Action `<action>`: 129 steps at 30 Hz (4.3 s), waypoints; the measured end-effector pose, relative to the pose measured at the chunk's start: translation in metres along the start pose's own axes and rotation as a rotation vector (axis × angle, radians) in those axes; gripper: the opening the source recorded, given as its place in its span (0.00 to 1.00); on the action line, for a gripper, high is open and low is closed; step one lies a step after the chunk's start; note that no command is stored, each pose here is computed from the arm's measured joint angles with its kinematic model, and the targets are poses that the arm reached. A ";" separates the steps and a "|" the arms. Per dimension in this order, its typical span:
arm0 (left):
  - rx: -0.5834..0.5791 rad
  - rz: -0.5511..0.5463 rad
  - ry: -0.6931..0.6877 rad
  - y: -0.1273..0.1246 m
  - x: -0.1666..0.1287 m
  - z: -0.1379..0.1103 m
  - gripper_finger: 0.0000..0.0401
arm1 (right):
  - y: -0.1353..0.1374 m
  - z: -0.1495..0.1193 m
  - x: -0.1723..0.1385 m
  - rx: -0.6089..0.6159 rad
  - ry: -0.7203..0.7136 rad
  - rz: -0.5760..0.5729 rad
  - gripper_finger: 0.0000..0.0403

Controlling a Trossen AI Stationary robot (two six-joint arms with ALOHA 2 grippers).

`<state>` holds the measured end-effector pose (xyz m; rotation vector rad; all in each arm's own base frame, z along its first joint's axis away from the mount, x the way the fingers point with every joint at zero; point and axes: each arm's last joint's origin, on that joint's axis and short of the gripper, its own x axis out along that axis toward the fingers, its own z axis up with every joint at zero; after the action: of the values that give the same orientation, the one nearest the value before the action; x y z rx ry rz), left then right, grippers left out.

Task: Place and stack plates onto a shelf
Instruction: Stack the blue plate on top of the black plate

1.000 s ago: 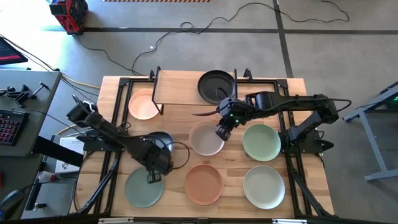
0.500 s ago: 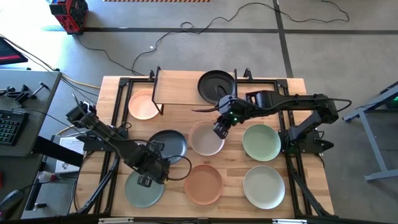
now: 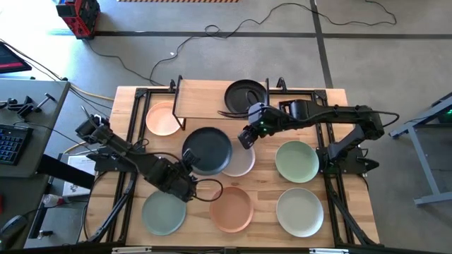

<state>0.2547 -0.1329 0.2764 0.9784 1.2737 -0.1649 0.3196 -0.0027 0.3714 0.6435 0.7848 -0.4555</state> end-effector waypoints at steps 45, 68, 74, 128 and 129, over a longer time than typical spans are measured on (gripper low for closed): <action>0.106 0.341 0.139 0.058 0.025 -0.009 0.01 | -0.029 0.025 0.004 -0.085 -0.060 -0.097 0.03; 0.037 0.368 0.054 0.063 0.024 0.000 0.03 | -0.035 0.028 0.004 -0.063 -0.051 -0.107 0.00; 0.019 0.375 0.029 0.064 0.024 0.002 0.04 | -0.036 0.028 0.004 -0.061 -0.050 -0.111 0.00; -0.270 0.234 -0.102 0.080 0.035 -0.002 0.24 | -0.037 0.031 0.005 -0.044 -0.075 -0.118 0.00; -0.302 0.235 -0.106 0.080 0.034 -0.002 0.25 | -0.037 0.031 0.005 -0.044 -0.073 -0.119 0.00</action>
<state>0.3128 -0.0696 0.2887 0.8376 1.0408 0.1531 0.3159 -0.0513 0.3712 0.5378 0.7649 -0.5659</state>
